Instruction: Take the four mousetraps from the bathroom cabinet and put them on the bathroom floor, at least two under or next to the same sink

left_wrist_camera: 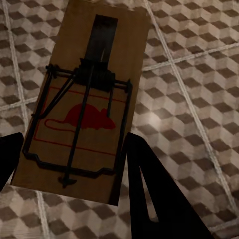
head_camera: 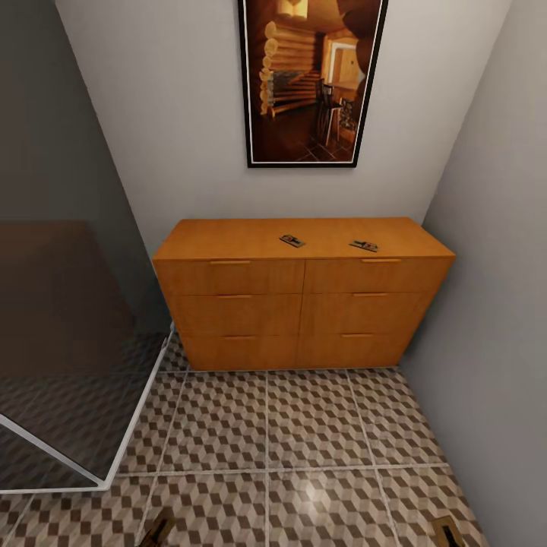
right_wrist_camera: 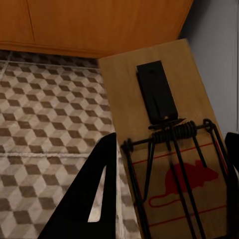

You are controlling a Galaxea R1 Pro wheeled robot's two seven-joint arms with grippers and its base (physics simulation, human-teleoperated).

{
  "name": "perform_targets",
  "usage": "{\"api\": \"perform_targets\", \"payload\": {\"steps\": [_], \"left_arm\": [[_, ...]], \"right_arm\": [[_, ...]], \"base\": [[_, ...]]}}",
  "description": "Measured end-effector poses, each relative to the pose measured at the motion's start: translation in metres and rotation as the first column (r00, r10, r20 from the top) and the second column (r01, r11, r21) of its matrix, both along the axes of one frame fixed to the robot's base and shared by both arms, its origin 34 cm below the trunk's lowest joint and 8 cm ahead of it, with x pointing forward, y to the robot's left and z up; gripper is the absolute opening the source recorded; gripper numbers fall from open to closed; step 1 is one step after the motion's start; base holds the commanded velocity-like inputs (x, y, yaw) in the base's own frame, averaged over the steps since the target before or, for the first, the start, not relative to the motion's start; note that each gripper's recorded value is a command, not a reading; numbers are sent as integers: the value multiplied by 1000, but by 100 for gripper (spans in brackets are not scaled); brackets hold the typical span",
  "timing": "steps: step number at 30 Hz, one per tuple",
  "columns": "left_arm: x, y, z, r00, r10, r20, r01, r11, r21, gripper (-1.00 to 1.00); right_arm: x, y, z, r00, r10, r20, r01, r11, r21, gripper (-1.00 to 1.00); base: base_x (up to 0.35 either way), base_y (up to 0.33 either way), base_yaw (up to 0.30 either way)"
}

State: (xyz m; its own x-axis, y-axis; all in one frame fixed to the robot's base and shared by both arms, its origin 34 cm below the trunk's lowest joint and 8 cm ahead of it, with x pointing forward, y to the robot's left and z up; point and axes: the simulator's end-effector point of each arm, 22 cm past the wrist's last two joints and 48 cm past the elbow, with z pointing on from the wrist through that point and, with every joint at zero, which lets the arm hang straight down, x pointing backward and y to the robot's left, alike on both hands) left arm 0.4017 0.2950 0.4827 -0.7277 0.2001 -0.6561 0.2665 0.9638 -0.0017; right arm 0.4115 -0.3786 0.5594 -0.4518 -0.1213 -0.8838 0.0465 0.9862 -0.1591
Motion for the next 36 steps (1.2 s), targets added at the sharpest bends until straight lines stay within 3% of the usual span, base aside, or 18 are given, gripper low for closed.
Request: {"api": "perform_targets", "payload": {"steps": [5,10,31,36], "left_arm": [[-14,19,10,995,73,61,-74,997,6,-100],[-17,28,13,992,96,77,-97,995,13,-100],[-32,29,16,991,95,91,-97,995,13,-100],[-32,29,16,991,96,90,-97,995,13,-100]], "right_arm": [[0,-11,2,1000,11,-4,-11,1000,-18,-100],[-1,-9,1,1000,15,-7,-16,1000,-16,-100],[-2,-8,1,1000,10,-7,-10,1000,-14,-100],[-2,4,-2,1000,4,-7,-4,1000,6,-100]], "base": [[0,0,0],[0,0,0],[0,0,0],[0,0,0]]}}
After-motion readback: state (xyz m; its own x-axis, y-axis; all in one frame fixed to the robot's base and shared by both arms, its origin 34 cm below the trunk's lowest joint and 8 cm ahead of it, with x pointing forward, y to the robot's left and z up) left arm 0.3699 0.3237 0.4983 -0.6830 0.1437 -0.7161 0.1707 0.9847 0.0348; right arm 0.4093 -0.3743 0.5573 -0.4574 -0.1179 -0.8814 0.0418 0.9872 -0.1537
